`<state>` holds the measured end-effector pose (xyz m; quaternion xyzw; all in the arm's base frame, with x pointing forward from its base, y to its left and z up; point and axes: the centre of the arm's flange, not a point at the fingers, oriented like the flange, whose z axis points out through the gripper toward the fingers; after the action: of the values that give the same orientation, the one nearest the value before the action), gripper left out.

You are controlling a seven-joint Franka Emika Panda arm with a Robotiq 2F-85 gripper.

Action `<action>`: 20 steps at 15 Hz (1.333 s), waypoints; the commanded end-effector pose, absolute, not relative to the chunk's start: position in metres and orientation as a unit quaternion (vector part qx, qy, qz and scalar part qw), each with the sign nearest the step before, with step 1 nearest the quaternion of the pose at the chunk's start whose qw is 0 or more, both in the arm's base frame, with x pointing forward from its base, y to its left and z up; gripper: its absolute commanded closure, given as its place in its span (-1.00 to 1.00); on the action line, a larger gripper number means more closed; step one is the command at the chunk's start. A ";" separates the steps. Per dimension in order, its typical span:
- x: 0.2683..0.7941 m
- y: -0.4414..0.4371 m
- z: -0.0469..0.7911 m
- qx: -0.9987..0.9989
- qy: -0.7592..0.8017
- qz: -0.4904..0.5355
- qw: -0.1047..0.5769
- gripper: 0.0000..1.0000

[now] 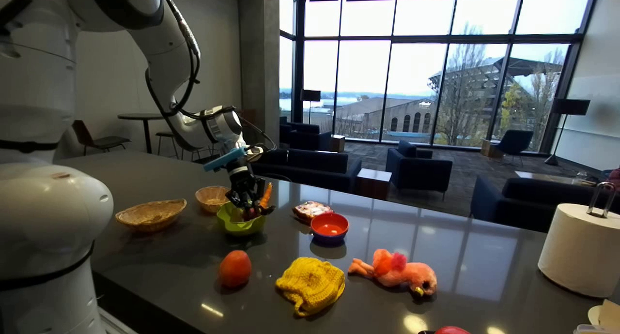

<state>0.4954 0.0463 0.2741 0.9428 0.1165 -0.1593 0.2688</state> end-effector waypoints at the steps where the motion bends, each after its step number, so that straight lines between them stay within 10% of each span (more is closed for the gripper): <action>1: 0.475 0.056 0.279 0.936 0.127 -0.158 0.287 0.87; 20: 0.458 0.116 0.261 0.912 0.163 -0.194 0.324 0.87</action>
<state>0.4626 0.1069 0.2601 0.9194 0.1594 -0.1936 0.3029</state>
